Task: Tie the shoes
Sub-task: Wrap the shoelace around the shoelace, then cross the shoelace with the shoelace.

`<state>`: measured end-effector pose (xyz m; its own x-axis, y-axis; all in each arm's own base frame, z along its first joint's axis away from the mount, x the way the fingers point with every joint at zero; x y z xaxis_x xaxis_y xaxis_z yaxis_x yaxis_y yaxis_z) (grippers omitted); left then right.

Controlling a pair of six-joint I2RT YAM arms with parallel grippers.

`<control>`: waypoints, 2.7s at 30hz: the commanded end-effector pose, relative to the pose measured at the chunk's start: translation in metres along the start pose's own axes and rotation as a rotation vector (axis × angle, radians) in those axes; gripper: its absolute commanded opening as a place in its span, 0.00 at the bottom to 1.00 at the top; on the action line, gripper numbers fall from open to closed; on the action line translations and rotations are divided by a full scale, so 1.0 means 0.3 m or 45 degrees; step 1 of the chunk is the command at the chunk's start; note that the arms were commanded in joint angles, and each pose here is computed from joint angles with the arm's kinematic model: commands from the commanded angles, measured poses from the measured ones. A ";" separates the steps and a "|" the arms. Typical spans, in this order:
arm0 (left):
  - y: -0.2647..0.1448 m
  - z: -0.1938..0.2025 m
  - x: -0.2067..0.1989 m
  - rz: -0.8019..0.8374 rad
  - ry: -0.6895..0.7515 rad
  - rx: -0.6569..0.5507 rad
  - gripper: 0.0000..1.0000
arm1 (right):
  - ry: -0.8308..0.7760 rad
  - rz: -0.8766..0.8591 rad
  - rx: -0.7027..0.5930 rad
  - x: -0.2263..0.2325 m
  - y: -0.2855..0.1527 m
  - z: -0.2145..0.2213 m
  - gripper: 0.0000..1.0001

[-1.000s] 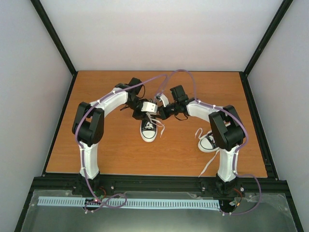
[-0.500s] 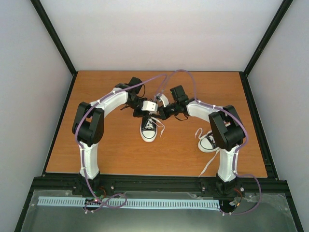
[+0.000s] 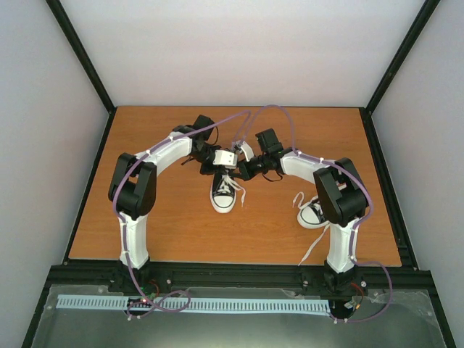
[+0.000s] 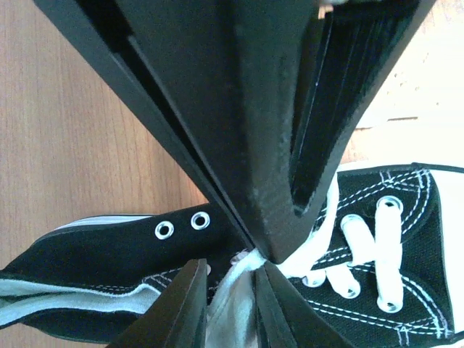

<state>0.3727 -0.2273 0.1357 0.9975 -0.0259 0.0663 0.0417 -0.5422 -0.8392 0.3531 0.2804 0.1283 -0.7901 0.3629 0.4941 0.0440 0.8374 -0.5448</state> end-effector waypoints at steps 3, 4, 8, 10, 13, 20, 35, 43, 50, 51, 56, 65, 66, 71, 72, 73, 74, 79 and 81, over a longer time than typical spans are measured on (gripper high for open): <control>0.009 0.021 0.008 -0.011 0.000 0.031 0.37 | -0.053 -0.006 -0.032 0.036 -0.037 -0.031 0.03; 0.008 0.022 0.005 -0.009 0.002 0.035 0.38 | -0.052 -0.007 -0.031 0.034 -0.038 -0.030 0.03; 0.002 0.022 0.009 -0.028 0.006 0.049 0.38 | -0.051 -0.008 -0.028 0.035 -0.036 -0.029 0.03; 0.003 0.026 0.013 -0.043 0.009 0.057 0.38 | -0.051 -0.009 -0.028 0.036 -0.036 -0.028 0.03; 0.000 0.026 0.020 -0.069 0.012 0.059 0.36 | -0.050 -0.010 -0.026 0.035 -0.035 -0.026 0.03; -0.009 0.016 0.018 -0.061 -0.007 0.045 0.19 | -0.054 -0.011 -0.023 0.037 -0.037 -0.028 0.03; -0.004 0.004 -0.014 0.023 -0.055 -0.009 0.27 | -0.085 -0.042 -0.054 0.043 -0.042 -0.059 0.03; 0.002 -0.007 -0.001 0.035 -0.087 -0.031 0.36 | -0.135 -0.159 -0.060 0.075 -0.042 -0.061 0.03; -0.002 -0.013 -0.009 0.054 -0.089 -0.049 0.09 | -0.136 -0.175 -0.050 0.074 -0.038 -0.055 0.05; -0.004 -0.016 -0.009 0.054 -0.089 -0.054 0.05 | -0.134 -0.176 -0.045 0.074 -0.037 -0.050 0.06; -0.003 -0.017 -0.015 0.067 -0.095 -0.065 0.01 | -0.140 -0.165 -0.051 0.075 -0.063 -0.046 0.20; 0.002 -0.013 -0.019 0.070 -0.096 -0.068 0.01 | -0.098 -0.119 -0.143 0.015 -0.179 -0.061 0.42; 0.003 -0.013 -0.019 0.071 -0.096 -0.068 0.01 | -0.086 -0.114 -0.140 0.005 -0.174 -0.056 0.40; 0.004 -0.011 -0.019 0.068 -0.094 -0.062 0.01 | 0.002 -0.061 -0.082 -0.072 -0.116 -0.032 0.18; 0.005 -0.009 -0.018 0.067 -0.094 -0.059 0.01 | 0.006 -0.079 -0.073 -0.077 -0.103 -0.026 0.16; 0.005 -0.009 -0.018 0.067 -0.094 -0.058 0.01 | -0.002 -0.104 -0.069 -0.072 -0.091 -0.024 0.15; 0.005 -0.008 -0.019 0.067 -0.095 -0.057 0.01 | -0.017 -0.130 -0.065 -0.065 -0.079 -0.023 0.14; 0.007 -0.007 -0.018 0.068 -0.098 -0.056 0.01 | -0.091 -0.225 -0.033 -0.015 -0.026 -0.016 0.14; 0.008 -0.007 -0.017 0.068 -0.100 -0.055 0.01 | -0.094 -0.237 -0.026 -0.013 -0.011 -0.015 0.15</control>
<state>0.3644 -0.2275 0.1328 0.9997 0.0131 -0.0186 -0.0080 -0.5628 -0.8266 0.3619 0.2627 0.1234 -0.7926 0.2561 0.5533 -0.0444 0.8809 -0.4713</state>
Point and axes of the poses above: each gripper's point midway between its finger pads, its own y axis out along the fingers, its own x axis along the line the jaws close on, z = x × y, the point moved 6 cm from there along -y, back along the fingers, and after that the axes turned 6 degrees about -y, right-handed, at the moved point
